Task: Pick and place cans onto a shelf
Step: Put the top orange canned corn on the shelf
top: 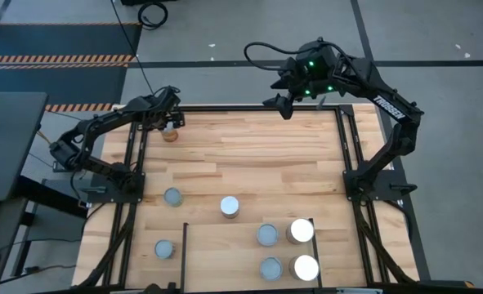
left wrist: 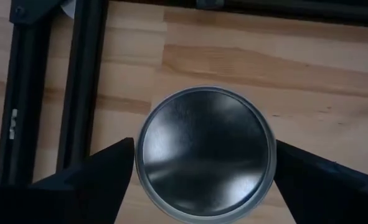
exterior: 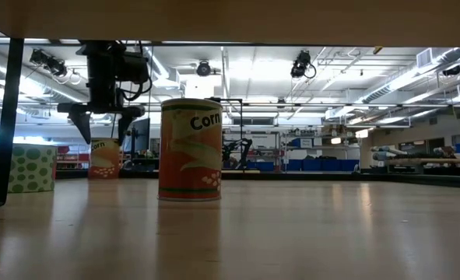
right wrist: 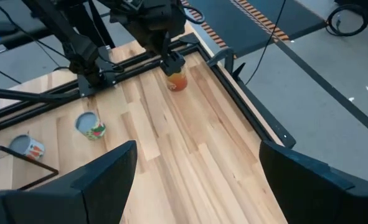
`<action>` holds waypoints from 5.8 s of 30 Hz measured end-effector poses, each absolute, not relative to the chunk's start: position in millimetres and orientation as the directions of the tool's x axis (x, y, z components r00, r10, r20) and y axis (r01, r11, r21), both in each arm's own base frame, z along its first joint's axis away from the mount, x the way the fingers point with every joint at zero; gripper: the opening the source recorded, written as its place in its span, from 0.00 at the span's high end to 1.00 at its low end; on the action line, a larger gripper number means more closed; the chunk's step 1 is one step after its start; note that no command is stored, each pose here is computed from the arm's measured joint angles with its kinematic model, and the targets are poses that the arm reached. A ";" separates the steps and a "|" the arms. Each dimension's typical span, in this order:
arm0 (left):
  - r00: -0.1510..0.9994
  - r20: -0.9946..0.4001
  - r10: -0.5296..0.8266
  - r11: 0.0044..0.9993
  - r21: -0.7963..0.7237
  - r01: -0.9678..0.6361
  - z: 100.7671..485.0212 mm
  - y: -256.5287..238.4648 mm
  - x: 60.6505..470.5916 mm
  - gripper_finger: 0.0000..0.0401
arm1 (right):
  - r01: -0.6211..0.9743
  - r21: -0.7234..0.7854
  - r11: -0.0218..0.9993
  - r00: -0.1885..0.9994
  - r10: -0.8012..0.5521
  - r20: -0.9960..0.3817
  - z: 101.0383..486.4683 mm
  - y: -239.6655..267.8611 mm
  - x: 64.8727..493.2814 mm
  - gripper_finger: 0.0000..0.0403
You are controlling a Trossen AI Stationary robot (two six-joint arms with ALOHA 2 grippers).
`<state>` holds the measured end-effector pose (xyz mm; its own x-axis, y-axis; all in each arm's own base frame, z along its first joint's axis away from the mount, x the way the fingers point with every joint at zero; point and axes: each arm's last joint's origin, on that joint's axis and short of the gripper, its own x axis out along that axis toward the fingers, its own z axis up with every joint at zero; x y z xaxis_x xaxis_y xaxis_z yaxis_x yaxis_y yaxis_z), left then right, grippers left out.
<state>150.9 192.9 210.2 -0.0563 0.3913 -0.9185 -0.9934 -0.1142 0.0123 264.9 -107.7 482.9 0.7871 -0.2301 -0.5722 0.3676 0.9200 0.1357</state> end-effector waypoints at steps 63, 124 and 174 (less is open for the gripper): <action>0.574 -0.819 0.013 0.510 -0.488 -0.709 417.4 -100.8 269.8 0.24 | 0.144 0.144 0.979 0.856 -0.050 -0.515 511.0 -35.0 221.6 0.14; 0.492 -0.838 -0.235 0.649 0.241 0.721 378.1 -164.1 348.7 0.23 | 0.132 0.329 0.935 0.835 0.074 -0.546 508.3 91.5 188.1 0.14; 0.422 -0.880 -0.219 0.679 0.173 0.714 361.8 -170.6 353.1 0.22 | 0.130 0.384 0.914 0.825 0.115 -0.553 508.3 91.7 188.2 0.14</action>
<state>353.1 -170.6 361.8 0.4219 -0.2193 -0.8797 0.7136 0.6788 0.1730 188.2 91.7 508.3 0.8254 0.1145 -0.5529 0.1300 0.9143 0.3835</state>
